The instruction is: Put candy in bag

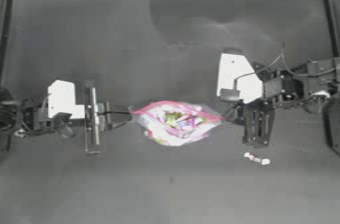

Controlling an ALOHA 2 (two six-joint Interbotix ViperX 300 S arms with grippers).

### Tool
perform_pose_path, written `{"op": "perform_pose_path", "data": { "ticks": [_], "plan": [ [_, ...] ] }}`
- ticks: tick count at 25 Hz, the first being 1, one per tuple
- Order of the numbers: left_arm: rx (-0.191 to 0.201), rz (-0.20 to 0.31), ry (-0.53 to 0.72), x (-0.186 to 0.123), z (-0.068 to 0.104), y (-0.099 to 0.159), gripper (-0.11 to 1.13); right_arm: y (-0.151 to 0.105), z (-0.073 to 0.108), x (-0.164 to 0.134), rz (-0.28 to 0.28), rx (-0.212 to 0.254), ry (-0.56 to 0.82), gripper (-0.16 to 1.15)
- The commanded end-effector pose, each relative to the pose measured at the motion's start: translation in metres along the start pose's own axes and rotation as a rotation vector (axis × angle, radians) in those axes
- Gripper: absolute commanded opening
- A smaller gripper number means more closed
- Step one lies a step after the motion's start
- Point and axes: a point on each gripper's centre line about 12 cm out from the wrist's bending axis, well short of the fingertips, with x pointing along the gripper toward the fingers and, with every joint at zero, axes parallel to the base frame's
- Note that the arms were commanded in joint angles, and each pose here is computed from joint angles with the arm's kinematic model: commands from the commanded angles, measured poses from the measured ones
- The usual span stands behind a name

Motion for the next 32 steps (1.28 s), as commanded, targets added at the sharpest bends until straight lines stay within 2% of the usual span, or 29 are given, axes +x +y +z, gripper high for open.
{"op": "perform_pose_path", "data": {
  "ticks": [1,16,29,32],
  "plan": [
    [0.001,-0.011,-0.028,0.007,0.008,-0.003,0.34,0.004,0.007,-0.008,0.015,-0.003,-0.045,0.25],
    [0.022,-0.041,-0.026,0.011,0.007,-0.009,0.34,0.006,0.01,0.006,0.013,-0.017,-0.065,0.25],
    [0.034,-0.038,0.006,0.013,-0.002,-0.008,0.34,0.002,0.006,0.016,-0.014,-0.048,-0.061,0.25],
    [0.053,-0.037,0.009,0.013,-0.002,-0.008,0.34,0.001,0.004,0.018,-0.013,-0.042,-0.064,0.25]
  ]
}}
